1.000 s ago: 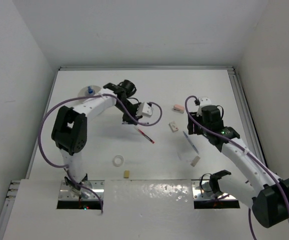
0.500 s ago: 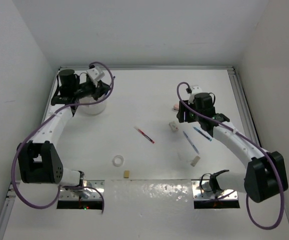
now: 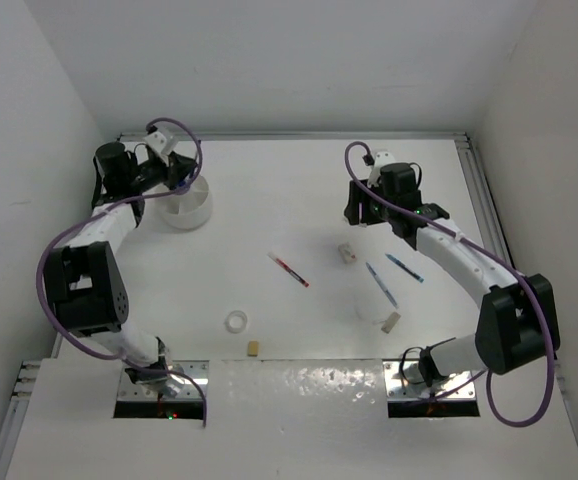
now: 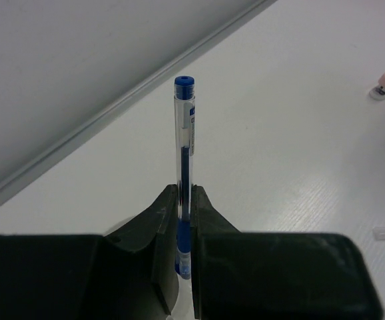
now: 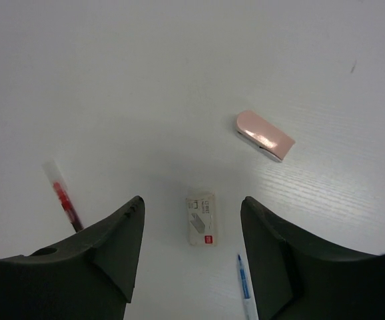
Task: Sort the stationery into containers
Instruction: Place the pen in the storage box, then pick up the pen from the center of the board.
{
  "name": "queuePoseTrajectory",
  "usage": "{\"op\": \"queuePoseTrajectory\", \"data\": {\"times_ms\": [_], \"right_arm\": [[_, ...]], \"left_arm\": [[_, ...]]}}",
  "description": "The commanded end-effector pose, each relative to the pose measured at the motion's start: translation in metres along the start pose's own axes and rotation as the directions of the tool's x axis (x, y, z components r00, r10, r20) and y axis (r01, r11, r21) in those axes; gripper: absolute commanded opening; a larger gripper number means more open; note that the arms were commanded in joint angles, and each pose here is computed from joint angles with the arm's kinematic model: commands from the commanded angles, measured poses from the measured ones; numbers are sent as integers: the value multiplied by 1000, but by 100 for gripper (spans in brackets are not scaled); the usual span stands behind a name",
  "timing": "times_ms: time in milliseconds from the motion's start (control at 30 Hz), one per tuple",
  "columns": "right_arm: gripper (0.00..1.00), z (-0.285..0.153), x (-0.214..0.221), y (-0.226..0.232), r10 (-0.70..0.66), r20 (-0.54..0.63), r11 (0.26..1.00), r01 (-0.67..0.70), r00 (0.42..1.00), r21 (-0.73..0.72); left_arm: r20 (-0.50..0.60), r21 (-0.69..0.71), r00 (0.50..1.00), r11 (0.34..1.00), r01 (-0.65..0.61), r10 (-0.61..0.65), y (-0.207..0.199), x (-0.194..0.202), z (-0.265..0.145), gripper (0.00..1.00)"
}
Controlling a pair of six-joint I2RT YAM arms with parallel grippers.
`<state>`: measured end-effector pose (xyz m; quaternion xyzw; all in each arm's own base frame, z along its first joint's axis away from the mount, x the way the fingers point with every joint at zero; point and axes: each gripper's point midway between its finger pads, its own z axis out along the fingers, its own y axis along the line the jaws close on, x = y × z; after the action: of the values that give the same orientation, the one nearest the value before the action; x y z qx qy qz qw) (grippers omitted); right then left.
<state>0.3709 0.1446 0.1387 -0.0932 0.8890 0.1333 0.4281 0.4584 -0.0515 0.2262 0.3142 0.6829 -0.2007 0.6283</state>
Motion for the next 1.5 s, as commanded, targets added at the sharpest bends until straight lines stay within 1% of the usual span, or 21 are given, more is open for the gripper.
{"op": "queuePoseTrajectory", "data": {"times_ms": [0, 200, 367, 533, 700, 733, 800, 833, 900, 967, 1100, 1167, 1200, 1233, 1267, 1300, 1333, 1367, 1400, 1433, 1467], "right_arm": [[59, 2, -24, 3, -3, 27, 1000, 3, 1000, -7], [59, 5, -27, 3, -2, 13, 1000, 2, 1000, -4], [59, 3, -28, 2, -13, 3, 1000, 13, 1000, -2], [59, -3, -27, -4, -33, -7, 999, 33, 999, 31], [59, -7, -27, -6, -38, -5, 999, 38, 999, 39], [59, -7, -27, -5, -39, -5, 999, 39, 999, 37], [59, -8, -26, -5, -39, -5, 999, 39, 999, 37], [59, -8, -26, -6, -38, -7, 999, 38, 999, 39], [59, -8, -26, -5, -45, -6, 998, 45, 999, 33], [59, -8, -26, -4, -46, -8, 999, 47, 999, 27], [60, -11, -28, -1, -65, 0, 998, 65, 998, 18], [62, -14, -26, -1, -71, 6, 997, 71, 997, 17], [64, -14, -25, -2, -81, 8, 997, 81, 997, 17], [66, -17, -21, -2, -87, 5, 996, 87, 996, 13], [68, -17, -18, -1, -95, -2, 995, 95, 995, 2], [71, -18, -11, -1, -108, -17, 994, 108, 994, -3], [72, -19, -7, -1, -108, -27, 994, 108, 994, -6], [74, -23, -3, -1, -111, -30, 994, 111, 993, -14], [78, -23, 6, -2, -111, -44, 994, 111, 993, -19], [80, -25, 10, -4, -107, -48, 994, 106, 993, -25], [82, -28, 9, 1, -107, -30, 993, 105, 994, -61]], "left_arm": [[22, 84, 1000, 996, -8, 6, -5, 6, 3, 0], [2, 112, 1000, 993, 31, -31, -18, 29, 7, 0], [-6, 3, 999, 999, 47, -47, -2, 44, 9, 0], [-52, 11, 999, 1000, 5, -4, -1, 68, 12, 0], [-76, 17, 997, 1000, 5, -4, -2, 77, 13, 18], [-74, 19, 997, 1000, 3, -2, -2, 75, 13, 28], [-71, 69, 997, 998, 13, -8, -9, 73, 12, 37], [-52, 92, 997, 995, -45, 50, -7, 63, 12, 45], [-44, 151, 995, 985, -84, 92, -14, 53, 9, 52], [-51, 182, 995, 980, -75, 85, -18, 48, 7, 55], [44, 277, 987, 947, -162, 156, -35, 3, 5, 57], [18, 308, 988, 939, -152, 154, -50, -2, 8, 57], [40, 332, 968, 911, -246, 247, -60, -14, 16, 55], [25, 354, 955, 891, -284, 295, -67, -13, 21, 54], [-99, 413, 952, 882, -227, 291, -87, 12, 15, 53], [-50, 513, 892, 777, -364, 450, -113, 14, 29, 53], [-80, 575, 868, 734, -361, 490, -130, 28, 28, 55], [-167, 659, 849, 697, -281, 501, -153, 52, 14, 57], [-151, 737, 830, 621, -267, 537, -182, 64, 18, 62], [-195, 779, 827, 596, -196, 527, -198, 75, 11, 67], [-221, 806, 820, 573, -152, 528, -209, 86, 15, 76]]}}
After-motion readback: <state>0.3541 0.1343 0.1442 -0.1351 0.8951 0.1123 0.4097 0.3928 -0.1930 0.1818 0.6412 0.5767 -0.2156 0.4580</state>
